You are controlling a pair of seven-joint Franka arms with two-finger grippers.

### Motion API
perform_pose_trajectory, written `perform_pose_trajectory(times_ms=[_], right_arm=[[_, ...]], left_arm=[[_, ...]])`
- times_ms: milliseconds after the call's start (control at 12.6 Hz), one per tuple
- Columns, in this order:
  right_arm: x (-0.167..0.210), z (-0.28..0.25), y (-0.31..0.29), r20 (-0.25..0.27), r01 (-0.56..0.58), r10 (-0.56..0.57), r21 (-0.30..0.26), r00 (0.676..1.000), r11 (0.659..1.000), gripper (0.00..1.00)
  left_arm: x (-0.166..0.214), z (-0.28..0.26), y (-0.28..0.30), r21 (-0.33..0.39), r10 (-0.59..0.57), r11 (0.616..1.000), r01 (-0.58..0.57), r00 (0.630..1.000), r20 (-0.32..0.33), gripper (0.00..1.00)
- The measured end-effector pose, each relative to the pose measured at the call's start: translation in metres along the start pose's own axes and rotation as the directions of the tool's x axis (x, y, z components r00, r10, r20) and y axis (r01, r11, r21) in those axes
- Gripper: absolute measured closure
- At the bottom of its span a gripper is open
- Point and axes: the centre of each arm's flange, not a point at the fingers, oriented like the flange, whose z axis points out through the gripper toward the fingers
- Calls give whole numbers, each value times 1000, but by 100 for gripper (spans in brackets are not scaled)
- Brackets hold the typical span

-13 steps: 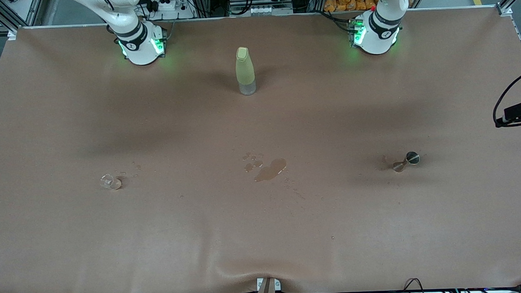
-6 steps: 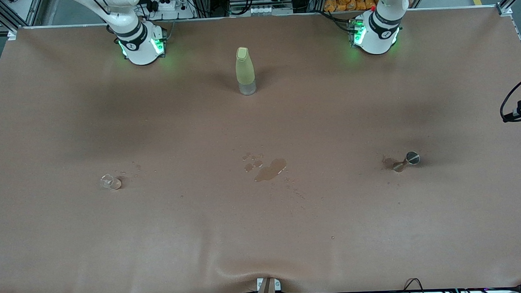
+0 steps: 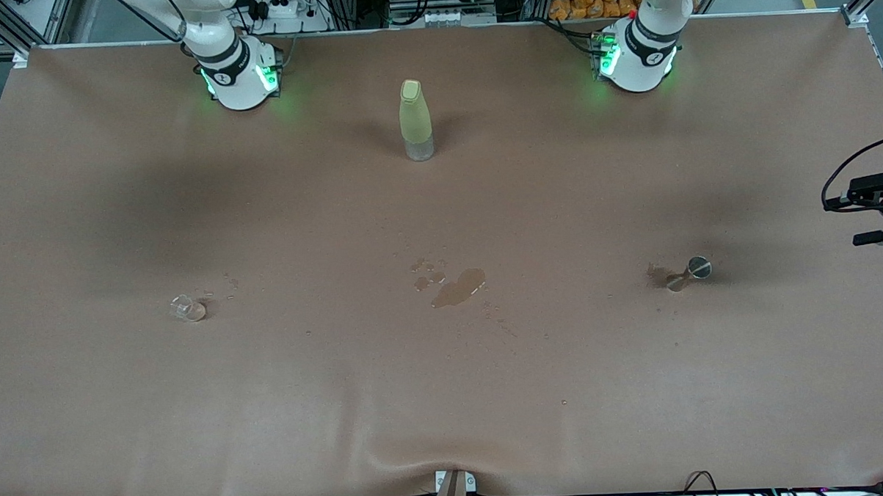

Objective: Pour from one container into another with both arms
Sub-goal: 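Move the right gripper to the glass beaker while the left gripper approaches the jigger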

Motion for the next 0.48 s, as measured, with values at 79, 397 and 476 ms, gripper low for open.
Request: perform_pose_trajectory(times_ms=[79,397,476], right_arm=[[-5,14,2,-40,21,-21,11,999,1000,0],[-19,69,9,-188,105,-97,34,977,994,0],[-23,83,10,-225,121,-109,39,968,992,0]], left_arm=[[-6,0,-7,-6,17,1000,-17,1000,-15,0],[-29,9,-42,-23,133,991,-133,991,-35,0],[-30,13,-47,-29,133,991,-134,991,-36,0]])
